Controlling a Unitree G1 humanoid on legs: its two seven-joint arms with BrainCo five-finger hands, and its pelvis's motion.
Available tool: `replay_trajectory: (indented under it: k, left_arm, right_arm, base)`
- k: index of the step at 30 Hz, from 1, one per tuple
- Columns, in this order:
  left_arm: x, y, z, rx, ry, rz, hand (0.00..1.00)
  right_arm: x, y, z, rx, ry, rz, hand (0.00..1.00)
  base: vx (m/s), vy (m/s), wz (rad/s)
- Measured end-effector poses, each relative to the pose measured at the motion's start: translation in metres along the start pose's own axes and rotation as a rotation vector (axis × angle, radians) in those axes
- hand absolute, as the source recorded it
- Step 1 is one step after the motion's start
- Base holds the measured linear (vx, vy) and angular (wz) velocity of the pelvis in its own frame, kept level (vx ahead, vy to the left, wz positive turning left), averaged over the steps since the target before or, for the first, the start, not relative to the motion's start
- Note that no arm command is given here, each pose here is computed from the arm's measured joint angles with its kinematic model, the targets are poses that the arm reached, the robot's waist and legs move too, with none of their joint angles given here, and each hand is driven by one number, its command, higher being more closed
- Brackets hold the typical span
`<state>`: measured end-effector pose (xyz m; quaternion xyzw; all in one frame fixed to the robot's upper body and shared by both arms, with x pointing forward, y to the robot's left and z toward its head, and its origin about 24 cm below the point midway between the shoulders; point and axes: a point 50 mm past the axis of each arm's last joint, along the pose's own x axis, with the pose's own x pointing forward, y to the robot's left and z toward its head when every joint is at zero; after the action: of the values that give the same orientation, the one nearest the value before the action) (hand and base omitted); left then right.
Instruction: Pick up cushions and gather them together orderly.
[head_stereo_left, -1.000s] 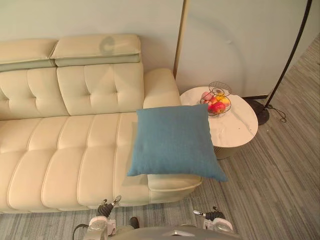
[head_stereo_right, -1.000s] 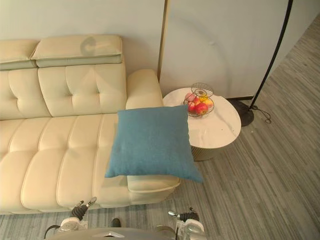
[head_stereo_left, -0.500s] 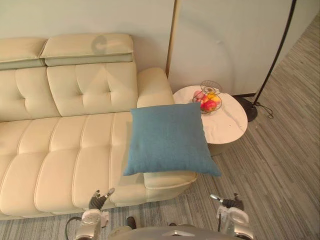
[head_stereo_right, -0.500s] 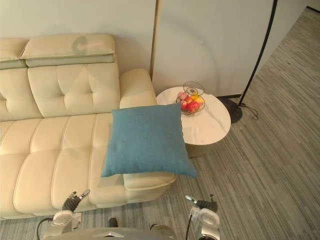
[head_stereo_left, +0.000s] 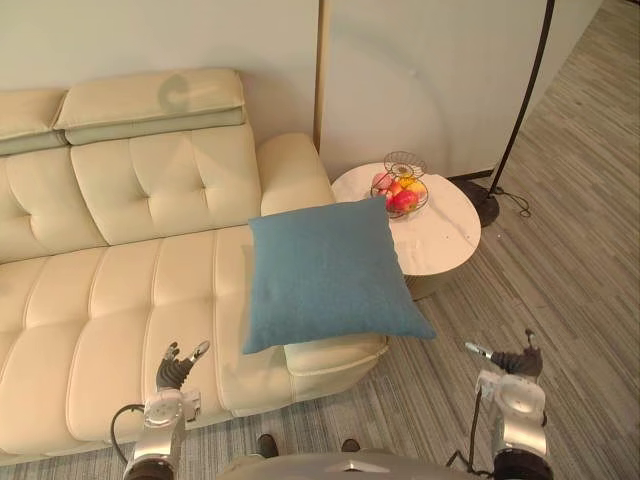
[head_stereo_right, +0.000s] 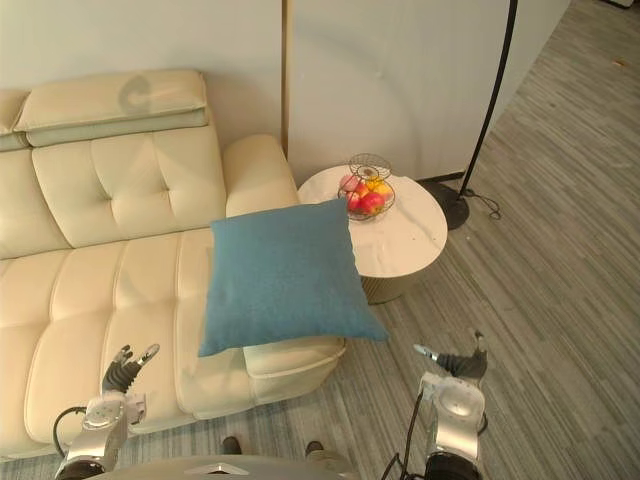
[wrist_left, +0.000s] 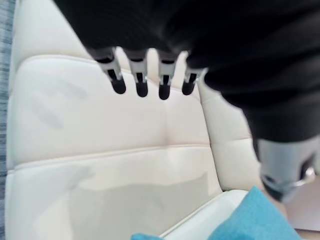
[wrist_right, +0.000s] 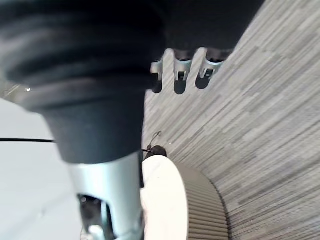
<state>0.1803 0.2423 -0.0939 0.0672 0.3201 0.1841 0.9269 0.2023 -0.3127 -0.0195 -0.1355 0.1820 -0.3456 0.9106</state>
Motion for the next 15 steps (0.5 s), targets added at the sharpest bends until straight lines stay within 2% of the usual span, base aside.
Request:
replay_trajectory:
  k: [3, 15]
  left_arm:
    - [0.005, -0.008, 0.021, 0.018, -0.071, -0.033, 0.00]
    - [0.007, -0.079, 0.104, 0.033, -0.318, -0.228, 0.00]
  right_arm:
    - [0.008, 0.012, 0.024, 0.006, -0.080, 0.052, 0.00]
    - [0.013, 0.060, 0.135, 0.045, -0.440, 0.244, 0.00]
  base:
    - [0.02, -0.011, 0.00]
    - [-0.08, 0.007, 0.05]
